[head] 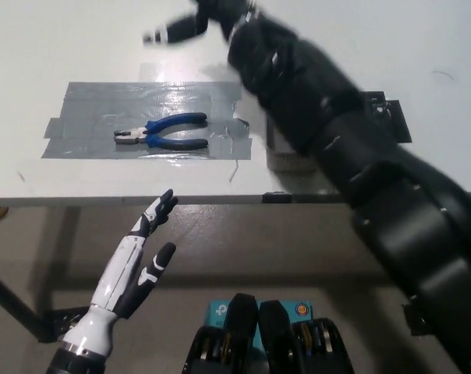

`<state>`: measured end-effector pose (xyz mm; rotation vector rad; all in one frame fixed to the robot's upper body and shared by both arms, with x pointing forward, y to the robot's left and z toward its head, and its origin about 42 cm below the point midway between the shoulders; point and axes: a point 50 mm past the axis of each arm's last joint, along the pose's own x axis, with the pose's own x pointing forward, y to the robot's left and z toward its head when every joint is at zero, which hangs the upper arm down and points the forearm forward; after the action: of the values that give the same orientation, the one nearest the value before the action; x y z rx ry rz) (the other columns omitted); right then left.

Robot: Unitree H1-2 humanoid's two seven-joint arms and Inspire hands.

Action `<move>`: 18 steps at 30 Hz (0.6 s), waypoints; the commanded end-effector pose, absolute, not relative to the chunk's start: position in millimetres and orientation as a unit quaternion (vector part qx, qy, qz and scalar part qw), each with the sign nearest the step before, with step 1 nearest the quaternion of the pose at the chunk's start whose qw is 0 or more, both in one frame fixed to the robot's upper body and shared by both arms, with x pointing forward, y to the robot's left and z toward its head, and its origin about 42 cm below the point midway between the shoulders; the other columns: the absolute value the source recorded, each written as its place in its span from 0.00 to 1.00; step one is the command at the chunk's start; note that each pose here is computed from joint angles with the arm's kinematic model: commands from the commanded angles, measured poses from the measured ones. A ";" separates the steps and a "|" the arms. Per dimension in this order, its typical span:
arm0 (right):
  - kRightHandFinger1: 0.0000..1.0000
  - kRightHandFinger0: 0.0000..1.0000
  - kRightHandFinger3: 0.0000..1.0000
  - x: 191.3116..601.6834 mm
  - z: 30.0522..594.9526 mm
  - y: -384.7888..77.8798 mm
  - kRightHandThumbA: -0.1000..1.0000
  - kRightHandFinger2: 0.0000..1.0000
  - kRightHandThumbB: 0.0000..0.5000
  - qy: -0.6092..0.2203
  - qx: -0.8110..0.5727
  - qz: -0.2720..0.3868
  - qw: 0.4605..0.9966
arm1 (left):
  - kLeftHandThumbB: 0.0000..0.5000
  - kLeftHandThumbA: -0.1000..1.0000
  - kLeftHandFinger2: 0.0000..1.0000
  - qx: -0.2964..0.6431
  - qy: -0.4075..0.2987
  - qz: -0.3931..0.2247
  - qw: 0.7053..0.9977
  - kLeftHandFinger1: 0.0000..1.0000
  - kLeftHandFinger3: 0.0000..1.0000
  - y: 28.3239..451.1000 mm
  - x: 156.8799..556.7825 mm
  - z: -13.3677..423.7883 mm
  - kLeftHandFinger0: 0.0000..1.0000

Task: The robot picks the blue plier placed on top of the container and places it on the grey area of the table

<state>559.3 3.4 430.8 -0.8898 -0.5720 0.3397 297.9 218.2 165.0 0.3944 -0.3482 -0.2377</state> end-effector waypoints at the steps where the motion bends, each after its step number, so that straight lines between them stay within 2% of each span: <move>1: 1.00 1.00 1.00 527.4 516.1 -46.6 1.00 1.00 0.90 -0.437 -0.335 0.139 0.823 | 0.20 0.99 1.00 0.188 -0.193 -0.109 0.957 1.00 1.00 218.6 294.1 168.4 1.00; 3: 1.00 1.00 1.00 501.7 515.3 -92.3 1.00 1.00 0.84 -0.463 -0.345 0.122 0.807 | 0.18 1.00 1.00 0.184 -0.190 -0.108 0.958 1.00 1.00 220.4 294.8 167.0 1.00; 5: 1.00 1.00 1.00 482.1 508.5 -125.8 1.00 1.00 0.79 -0.477 -0.350 0.117 0.798 | 0.21 1.00 1.00 0.182 -0.184 -0.103 0.960 1.00 1.00 223.2 293.4 165.4 1.00; 7: 1.00 1.00 1.00 457.1 499.5 -164.3 1.00 1.00 0.84 -0.475 -0.359 0.100 0.797 | 0.20 1.00 1.00 0.181 -0.180 -0.100 0.962 1.00 1.00 226.6 293.2 163.4 1.00; 9: 1.00 1.00 1.00 422.0 483.3 -208.0 1.00 1.00 0.83 -0.471 -0.348 0.082 0.806 | 0.11 1.00 1.00 0.189 -0.185 -0.097 0.959 1.00 1.00 228.5 295.1 163.3 1.00; 10: 1.00 1.00 1.00 405.0 473.2 -225.6 1.00 1.00 0.82 -0.476 -0.348 0.077 0.804 | 0.11 1.00 1.00 0.190 -0.184 -0.096 0.960 1.00 1.00 229.4 296.0 162.8 1.00; 13: 1.00 1.00 1.00 357.1 441.8 -255.8 1.00 1.00 0.74 -0.492 -0.339 0.057 0.800 | 0.13 1.00 1.00 0.181 -0.176 -0.088 0.964 1.00 1.00 229.8 299.8 159.6 1.00; 14: 1.00 1.00 1.00 332.1 425.0 -264.0 1.00 1.00 0.76 -0.496 -0.320 0.050 0.806 | 0.16 1.00 1.00 0.179 -0.169 -0.085 0.966 1.00 1.00 230.7 299.7 157.5 1.00; 16: 1.00 1.00 1.00 316.3 412.9 -268.4 1.00 1.00 0.73 -0.502 -0.306 0.051 0.807 | 0.17 1.00 1.00 0.174 -0.164 -0.080 0.968 1.00 1.00 232.2 300.4 155.5 1.00; 18: 1.00 1.00 1.00 294.5 394.9 -274.6 1.00 1.00 0.76 -0.497 -0.272 0.056 0.822 | 0.19 1.00 1.00 0.173 -0.160 -0.075 0.969 1.00 1.00 233.6 299.6 154.0 1.00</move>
<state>505.0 -168.1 297.5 -0.7551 -0.5096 0.1947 297.3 222.3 146.8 0.3933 -0.2783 -0.2354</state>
